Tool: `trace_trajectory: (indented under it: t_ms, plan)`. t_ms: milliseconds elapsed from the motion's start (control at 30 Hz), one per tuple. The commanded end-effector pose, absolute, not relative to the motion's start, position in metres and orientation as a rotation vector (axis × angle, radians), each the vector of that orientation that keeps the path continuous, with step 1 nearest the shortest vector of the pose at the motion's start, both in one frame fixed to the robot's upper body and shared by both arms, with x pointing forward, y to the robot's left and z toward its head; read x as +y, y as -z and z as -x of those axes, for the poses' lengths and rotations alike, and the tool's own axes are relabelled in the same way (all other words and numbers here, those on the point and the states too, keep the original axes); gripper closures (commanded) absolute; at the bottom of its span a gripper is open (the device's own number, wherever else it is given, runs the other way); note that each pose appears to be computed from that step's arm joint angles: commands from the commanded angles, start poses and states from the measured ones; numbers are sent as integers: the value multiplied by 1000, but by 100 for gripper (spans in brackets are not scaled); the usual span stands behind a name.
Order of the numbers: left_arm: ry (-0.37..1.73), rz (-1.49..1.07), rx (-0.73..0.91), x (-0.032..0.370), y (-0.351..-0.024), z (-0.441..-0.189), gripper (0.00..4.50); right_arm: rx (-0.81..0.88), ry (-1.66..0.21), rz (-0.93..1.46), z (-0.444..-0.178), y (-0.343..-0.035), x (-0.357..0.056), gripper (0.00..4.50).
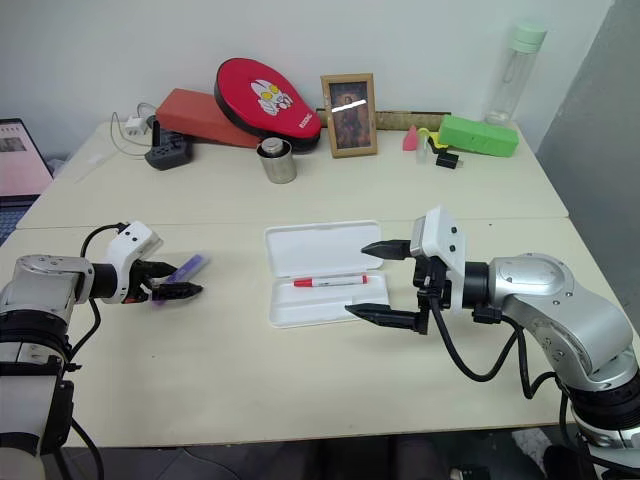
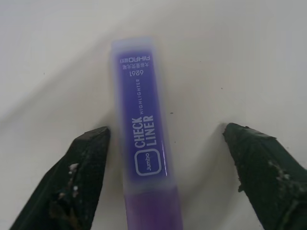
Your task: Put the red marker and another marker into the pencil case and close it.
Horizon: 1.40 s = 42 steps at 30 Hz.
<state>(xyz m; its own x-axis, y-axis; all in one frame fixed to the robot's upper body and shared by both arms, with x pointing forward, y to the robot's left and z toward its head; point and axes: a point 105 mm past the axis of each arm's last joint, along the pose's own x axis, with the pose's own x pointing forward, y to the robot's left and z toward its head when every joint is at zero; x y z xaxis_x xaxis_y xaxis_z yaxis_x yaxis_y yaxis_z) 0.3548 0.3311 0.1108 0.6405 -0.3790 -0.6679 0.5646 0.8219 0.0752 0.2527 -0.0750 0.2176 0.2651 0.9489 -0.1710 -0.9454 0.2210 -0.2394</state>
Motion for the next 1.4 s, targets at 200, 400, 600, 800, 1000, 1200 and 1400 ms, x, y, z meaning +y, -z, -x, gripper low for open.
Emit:
trace_trajectory:
  t_ms: [200,400,600,800,1000,1200,1400]
  plan:
    - [548,-222,771,336,-91,-341,239,-52,-1295,342,-250,-226,-78,0]
    - [556,-221,769,337,-90,-337,331,-50,-1297,349,-252,-227,-79,0]
    - [550,-234,728,335,-96,-339,331,-50,-1301,351,-252,-226,-80,0]
    - [946,-448,551,264,-159,-307,331,-61,-1324,361,-242,-237,-94,0]
    - [1167,-510,490,193,-177,-291,331,-59,-1316,372,-241,-241,-103,0]
    - [1293,-612,442,128,-163,-313,331,-23,-1228,410,-248,-232,-115,0]
    - [1390,-628,464,102,-146,-324,331,2,-1180,413,-246,-223,-116,0]
